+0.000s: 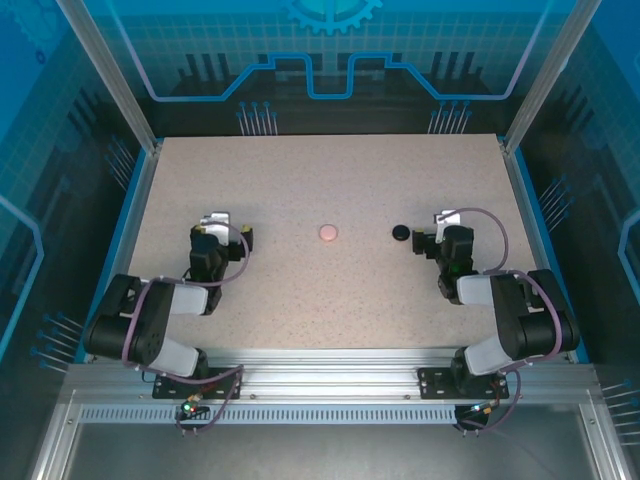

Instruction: Insert the wireless bluetooth earbuds into the charging case

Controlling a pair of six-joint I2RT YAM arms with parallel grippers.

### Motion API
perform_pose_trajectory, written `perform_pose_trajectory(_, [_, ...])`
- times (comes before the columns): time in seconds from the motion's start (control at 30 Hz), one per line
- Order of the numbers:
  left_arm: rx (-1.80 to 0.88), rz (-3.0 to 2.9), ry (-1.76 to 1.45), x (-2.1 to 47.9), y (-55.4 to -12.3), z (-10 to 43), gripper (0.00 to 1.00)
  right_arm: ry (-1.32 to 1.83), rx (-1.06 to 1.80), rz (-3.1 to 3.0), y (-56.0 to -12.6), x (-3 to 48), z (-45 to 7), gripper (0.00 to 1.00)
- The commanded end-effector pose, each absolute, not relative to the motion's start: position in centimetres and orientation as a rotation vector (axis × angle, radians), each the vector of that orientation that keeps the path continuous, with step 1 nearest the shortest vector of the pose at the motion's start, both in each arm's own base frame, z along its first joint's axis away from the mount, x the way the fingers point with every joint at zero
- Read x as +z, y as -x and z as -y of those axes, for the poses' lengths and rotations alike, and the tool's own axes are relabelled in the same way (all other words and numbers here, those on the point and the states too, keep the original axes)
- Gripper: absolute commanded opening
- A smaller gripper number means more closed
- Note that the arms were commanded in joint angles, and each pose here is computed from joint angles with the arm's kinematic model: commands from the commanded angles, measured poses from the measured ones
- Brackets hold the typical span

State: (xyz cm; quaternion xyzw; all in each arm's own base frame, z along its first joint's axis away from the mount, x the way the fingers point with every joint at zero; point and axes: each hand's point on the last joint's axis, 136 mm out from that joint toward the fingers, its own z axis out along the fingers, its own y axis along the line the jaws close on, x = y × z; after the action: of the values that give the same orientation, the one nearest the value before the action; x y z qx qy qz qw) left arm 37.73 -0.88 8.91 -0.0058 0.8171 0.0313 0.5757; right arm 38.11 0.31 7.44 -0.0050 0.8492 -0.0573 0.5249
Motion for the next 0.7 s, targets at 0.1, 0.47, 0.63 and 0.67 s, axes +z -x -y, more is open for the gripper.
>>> perform_pose_trajectory(0.1, [-0.101,-1.963,0.078,9.04,-39.64,0.45,0.99,0.041,-0.067,-1.955,-39.5,9.49,-1.23,1.0])
perform_pose_trajectory(0.47, [-0.099,-1.964,0.077,9.03,-39.63,0.47,0.99,0.043,-0.067,-1.958,-39.57,9.49,-1.25,1.0])
perform_pose_trajectory(0.63, [-0.096,-1.964,0.079,9.05,-39.65,0.4,0.99,0.045,-0.063,-1.959,-39.54,9.45,-1.3,1.0])
perform_pose_trajectory(0.67, [-0.098,-1.964,0.078,9.05,-39.64,0.45,0.99,0.047,-0.063,-1.957,-39.53,9.48,-1.32,1.0])
